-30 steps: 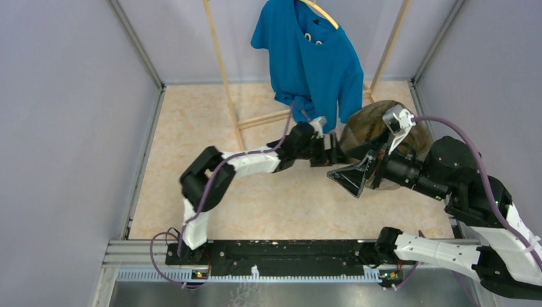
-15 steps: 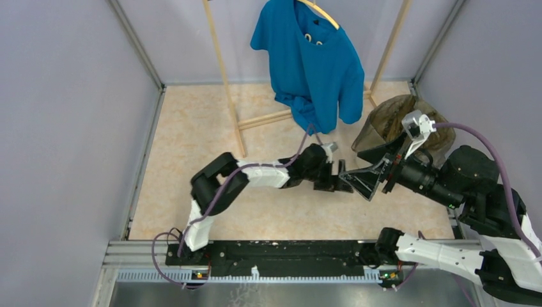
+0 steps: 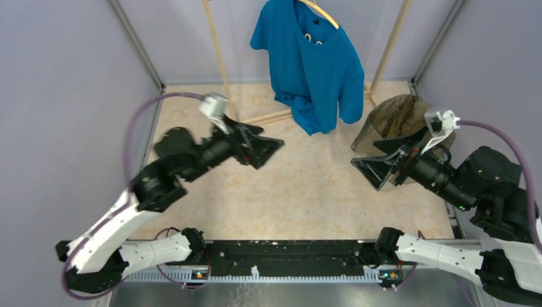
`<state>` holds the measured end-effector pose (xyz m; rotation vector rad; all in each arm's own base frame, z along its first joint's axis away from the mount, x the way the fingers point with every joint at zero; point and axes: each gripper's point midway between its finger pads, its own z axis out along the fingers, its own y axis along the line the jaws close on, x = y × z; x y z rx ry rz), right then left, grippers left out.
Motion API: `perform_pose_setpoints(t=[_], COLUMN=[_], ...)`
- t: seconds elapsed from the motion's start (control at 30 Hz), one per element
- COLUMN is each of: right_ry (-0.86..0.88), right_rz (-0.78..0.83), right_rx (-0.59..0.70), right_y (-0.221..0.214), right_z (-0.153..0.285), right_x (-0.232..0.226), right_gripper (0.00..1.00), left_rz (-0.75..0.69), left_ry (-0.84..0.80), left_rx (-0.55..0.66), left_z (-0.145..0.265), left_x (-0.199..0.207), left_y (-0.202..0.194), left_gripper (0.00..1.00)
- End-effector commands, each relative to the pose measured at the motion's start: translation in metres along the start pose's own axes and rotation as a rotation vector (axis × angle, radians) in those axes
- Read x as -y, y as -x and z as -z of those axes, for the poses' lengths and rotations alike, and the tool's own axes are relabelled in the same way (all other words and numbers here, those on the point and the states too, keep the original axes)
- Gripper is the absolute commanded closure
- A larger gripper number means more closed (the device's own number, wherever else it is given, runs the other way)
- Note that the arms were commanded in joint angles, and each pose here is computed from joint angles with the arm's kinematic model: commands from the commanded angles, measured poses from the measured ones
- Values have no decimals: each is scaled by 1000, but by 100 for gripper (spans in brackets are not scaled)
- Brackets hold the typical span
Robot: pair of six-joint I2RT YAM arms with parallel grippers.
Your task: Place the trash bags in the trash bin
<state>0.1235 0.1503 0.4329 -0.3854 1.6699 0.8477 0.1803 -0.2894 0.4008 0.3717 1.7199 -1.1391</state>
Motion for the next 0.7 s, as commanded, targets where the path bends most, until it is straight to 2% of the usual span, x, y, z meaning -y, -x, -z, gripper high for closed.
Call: perform_pose_setpoints(t=[0.0,0.1,0.23,0.37,0.5,0.67], right_ry=[-8,-18,-23,-23,-54,-13], right_rz=[27,31,14,1,-2,39], right_rx=[144,191,263,301,318,305], right_y=[49,65,83,91,91,80], right_z=[26,39,53,57,58,50], right_x=[1,3,5,5,12,7], right_gripper=[1,1,1,1,1,1], left_rz=[-192,-258,-292,-297,-289,-263], left_ry=[48,28,66,104,124,132], left_rx=[224,340,395,450,458,464], left_z=[79,115,137,151,161,167], left_x=[18,36,37,31,30,26], left_y=[87,127,146,155,159,156], left_gripper=[2,2,1,1,1,1])
